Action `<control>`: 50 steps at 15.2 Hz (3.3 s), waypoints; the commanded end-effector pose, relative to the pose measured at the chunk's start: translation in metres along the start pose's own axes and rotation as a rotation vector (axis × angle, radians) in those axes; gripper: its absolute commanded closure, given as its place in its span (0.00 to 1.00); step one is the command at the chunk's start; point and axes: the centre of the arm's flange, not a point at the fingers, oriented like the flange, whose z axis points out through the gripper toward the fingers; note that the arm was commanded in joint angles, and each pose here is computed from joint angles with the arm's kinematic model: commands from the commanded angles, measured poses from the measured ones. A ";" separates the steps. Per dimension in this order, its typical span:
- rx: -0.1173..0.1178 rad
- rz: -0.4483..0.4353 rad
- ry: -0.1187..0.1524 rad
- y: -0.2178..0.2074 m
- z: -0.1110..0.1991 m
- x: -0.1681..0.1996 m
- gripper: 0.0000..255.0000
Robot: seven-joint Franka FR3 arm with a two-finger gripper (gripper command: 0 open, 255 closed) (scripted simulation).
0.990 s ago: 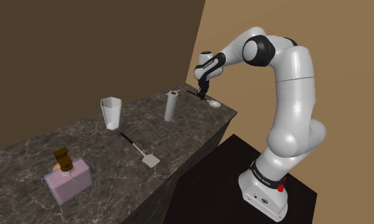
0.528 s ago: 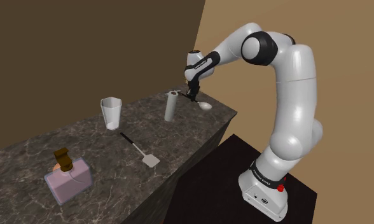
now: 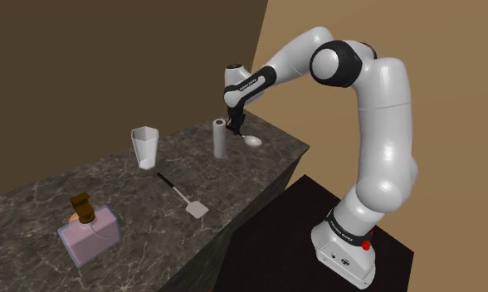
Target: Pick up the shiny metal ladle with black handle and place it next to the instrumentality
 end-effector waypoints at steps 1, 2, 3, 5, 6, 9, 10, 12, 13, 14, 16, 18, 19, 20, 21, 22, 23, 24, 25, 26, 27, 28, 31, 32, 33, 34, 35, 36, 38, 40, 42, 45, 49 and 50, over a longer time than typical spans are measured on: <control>0.000 0.001 0.000 -0.025 -0.005 0.006 1.00; 0.000 0.001 0.000 -0.038 -0.009 0.010 1.00; 0.000 0.001 0.000 -0.050 -0.012 0.013 1.00; 0.000 0.001 0.000 -0.074 -0.018 0.021 1.00; 0.000 0.001 0.000 -0.087 -0.021 0.024 1.00; 0.000 0.001 0.000 -0.124 -0.031 0.035 1.00; 0.000 0.001 0.000 -0.136 -0.034 0.039 1.00; 0.000 0.001 0.000 -0.160 -0.041 0.046 1.00; 0.000 0.001 0.000 -0.173 -0.044 0.050 1.00; 0.000 0.001 0.000 -0.185 -0.047 0.053 1.00; 0.000 0.001 0.000 -0.210 -0.053 0.061 1.00; 0.000 0.001 0.000 -0.234 -0.060 0.068 1.00; 0.000 0.001 0.000 -0.236 -0.060 0.069 1.00; 0.000 0.001 0.000 -0.238 -0.055 0.069 1.00; 0.000 0.001 0.000 -0.239 -0.050 0.070 1.00; 0.000 0.001 0.000 -0.240 -0.045 0.070 1.00; 0.000 0.001 0.000 -0.241 -0.040 0.071 1.00; 0.000 0.001 0.000 -0.242 -0.035 0.072 1.00; 0.000 0.001 0.000 -0.243 -0.030 0.072 1.00; 0.000 0.001 0.000 -0.244 -0.025 0.073 1.00; 0.000 0.001 0.000 -0.246 -0.019 0.073 1.00; 0.000 0.001 0.000 -0.247 -0.014 0.074 1.00; 0.000 0.001 0.000 -0.250 0.001 0.076 1.00; 0.000 0.001 0.000 -0.251 0.006 0.077 1.00; 0.000 0.001 0.000 -0.252 0.011 0.077 1.00; 0.000 0.001 0.000 -0.253 0.016 0.078 1.00; 0.000 0.001 0.000 -0.255 0.022 0.078 1.00; 0.000 0.001 0.000 -0.256 0.027 0.079 1.00; 0.000 0.001 0.000 -0.258 0.037 0.080 1.00; 0.000 0.001 0.000 -0.258 0.037 0.080 1.00; 0.000 0.001 0.000 -0.258 0.037 0.080 1.00; 0.000 0.001 0.000 -0.258 0.037 0.080 1.00; 0.000 0.001 0.000 -0.256 0.039 0.079 0.00; 0.000 0.001 0.000 -0.257 0.040 0.079 0.00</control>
